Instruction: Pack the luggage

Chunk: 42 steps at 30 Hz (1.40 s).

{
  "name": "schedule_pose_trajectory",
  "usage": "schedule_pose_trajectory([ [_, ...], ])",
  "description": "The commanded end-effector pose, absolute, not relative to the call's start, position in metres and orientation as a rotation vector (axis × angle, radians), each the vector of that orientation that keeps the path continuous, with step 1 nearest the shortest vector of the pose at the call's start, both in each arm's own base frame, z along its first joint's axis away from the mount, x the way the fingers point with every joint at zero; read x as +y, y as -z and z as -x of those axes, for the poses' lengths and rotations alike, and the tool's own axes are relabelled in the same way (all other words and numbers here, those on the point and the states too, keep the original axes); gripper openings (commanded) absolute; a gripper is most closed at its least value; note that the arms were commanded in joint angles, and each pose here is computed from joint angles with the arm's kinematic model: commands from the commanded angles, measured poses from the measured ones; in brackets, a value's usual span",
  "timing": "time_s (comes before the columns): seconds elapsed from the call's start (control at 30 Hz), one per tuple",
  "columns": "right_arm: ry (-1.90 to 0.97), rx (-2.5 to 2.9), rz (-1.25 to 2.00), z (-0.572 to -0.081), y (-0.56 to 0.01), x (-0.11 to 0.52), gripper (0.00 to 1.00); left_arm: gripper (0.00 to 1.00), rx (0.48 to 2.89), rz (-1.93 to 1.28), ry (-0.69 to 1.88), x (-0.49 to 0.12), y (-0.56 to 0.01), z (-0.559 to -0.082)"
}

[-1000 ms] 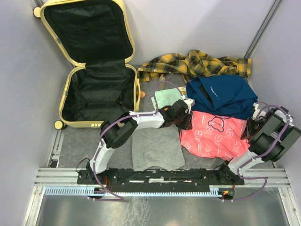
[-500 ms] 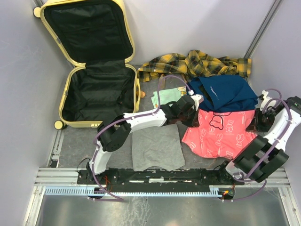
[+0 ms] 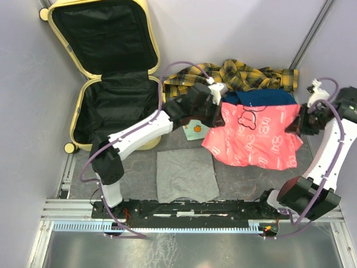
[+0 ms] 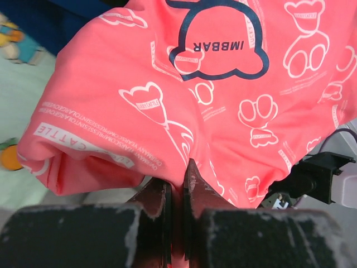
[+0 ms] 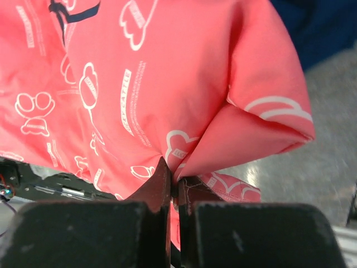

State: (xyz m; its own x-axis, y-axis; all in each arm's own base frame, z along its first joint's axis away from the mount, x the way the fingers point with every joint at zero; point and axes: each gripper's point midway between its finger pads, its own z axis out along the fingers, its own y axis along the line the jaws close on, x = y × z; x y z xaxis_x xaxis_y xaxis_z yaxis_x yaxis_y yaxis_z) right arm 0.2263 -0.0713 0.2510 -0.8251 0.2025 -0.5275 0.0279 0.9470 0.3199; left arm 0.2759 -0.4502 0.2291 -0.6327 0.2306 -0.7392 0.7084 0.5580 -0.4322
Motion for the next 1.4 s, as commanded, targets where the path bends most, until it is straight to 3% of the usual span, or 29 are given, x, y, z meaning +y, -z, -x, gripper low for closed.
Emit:
schedule_pose_trajectory([
  [0.0, -0.485, 2.333, -0.123, -0.278, -0.301, -0.025, 0.02, 0.03, 2.038, -0.761, 0.947, -0.394, -0.298, -0.302],
  [0.3, -0.639, 2.229, 0.079, -0.346, -0.333, 0.088, 0.02, 0.03, 2.060, -0.584, 0.623, -0.238, -0.321, -0.362],
  [0.73, -0.730, 2.078, 0.545, -0.393, -0.343, 0.334, 0.02, 0.03, 2.213, -0.071, 0.132, -0.004, -0.305, -0.397],
  [1.03, -0.817, 1.926, 0.616, -0.421, -0.307, 0.454, 0.02, 0.03, 2.242, 0.167, -0.128, 0.120, -0.269, -0.413],
  [1.37, -0.756, 2.089, 0.688, -0.422, -0.190, 0.491, 0.02, 0.03, 2.462, 0.148, -0.181, 0.159, -0.178, -0.411],
])
